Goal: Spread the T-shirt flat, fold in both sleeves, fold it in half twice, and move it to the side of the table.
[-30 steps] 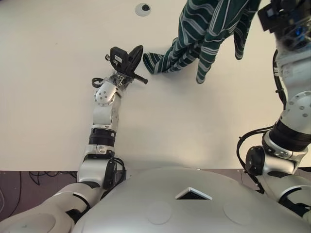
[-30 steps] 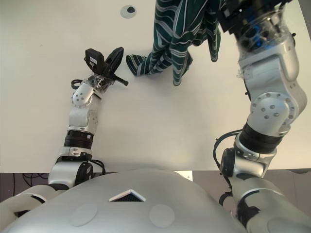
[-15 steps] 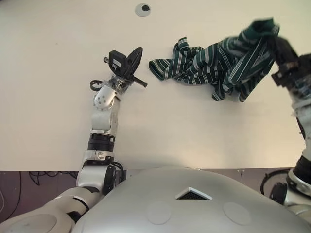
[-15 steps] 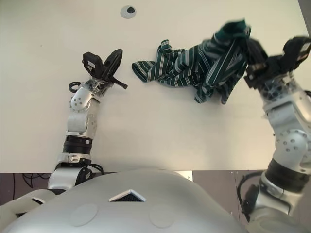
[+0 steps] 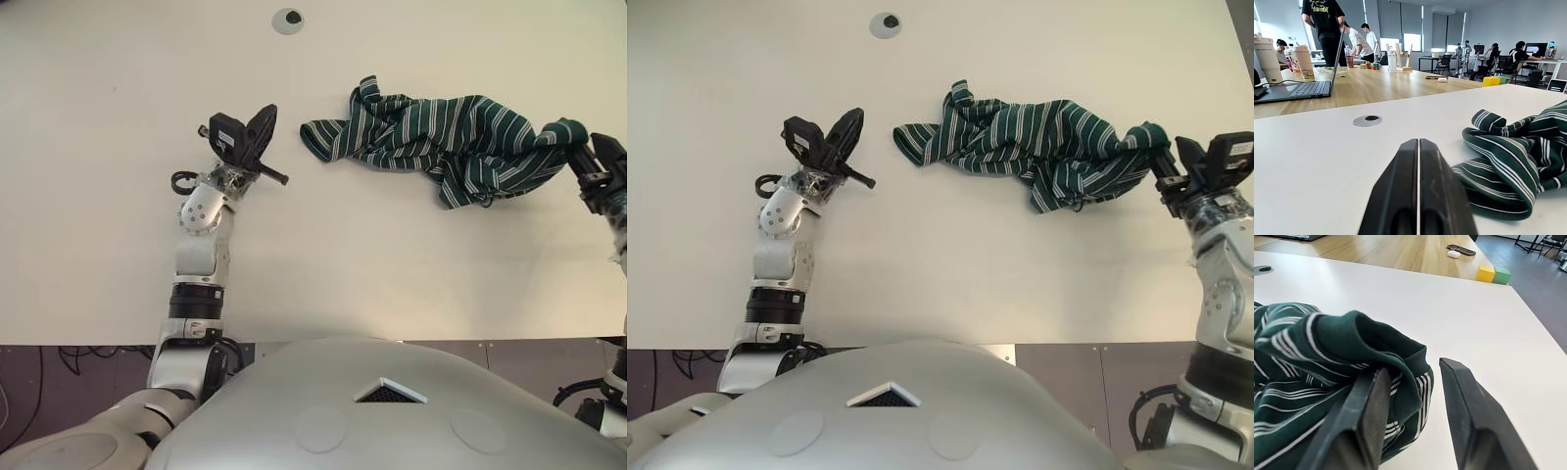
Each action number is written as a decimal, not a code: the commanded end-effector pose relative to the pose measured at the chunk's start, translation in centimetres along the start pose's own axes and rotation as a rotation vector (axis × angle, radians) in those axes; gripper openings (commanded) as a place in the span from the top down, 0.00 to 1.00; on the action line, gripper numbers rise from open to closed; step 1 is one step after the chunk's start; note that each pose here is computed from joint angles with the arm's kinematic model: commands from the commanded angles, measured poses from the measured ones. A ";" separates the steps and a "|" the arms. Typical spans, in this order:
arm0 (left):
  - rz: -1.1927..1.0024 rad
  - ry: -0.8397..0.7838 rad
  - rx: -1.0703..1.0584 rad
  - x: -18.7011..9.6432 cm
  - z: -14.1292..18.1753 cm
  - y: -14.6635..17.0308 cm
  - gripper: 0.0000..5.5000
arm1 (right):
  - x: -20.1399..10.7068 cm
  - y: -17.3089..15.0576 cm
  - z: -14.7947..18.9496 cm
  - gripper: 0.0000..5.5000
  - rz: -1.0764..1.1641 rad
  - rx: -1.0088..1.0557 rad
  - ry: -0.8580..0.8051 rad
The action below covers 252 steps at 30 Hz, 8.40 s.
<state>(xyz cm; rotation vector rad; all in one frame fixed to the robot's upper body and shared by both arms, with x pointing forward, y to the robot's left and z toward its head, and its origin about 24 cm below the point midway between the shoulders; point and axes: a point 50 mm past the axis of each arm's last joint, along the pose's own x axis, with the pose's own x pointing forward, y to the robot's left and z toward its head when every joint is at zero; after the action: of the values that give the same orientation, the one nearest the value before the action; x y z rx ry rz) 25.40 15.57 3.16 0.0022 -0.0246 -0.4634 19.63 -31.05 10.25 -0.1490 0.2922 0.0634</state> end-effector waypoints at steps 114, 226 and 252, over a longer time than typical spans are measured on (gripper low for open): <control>-1.059 0.423 0.657 -11.7 0.7 -3.5 0.83 | 2.4 4.7 -2.7 0.68 -0.182 0.113 -0.290; -0.233 -0.165 0.178 8.9 15.6 -1.6 1.00 | 0.7 22.1 -1.0 1.00 0.172 -0.228 -0.335; -0.248 -0.174 0.564 8.3 21.8 10.9 1.00 | 9.8 6.5 21.9 1.00 0.269 -0.271 -0.694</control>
<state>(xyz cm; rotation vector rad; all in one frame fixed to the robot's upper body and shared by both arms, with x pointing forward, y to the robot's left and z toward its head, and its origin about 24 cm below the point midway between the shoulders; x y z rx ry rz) 36.25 20.84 23.37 0.4705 -0.3304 -0.7383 33.30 -20.56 25.58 -0.2878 -0.3807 0.4207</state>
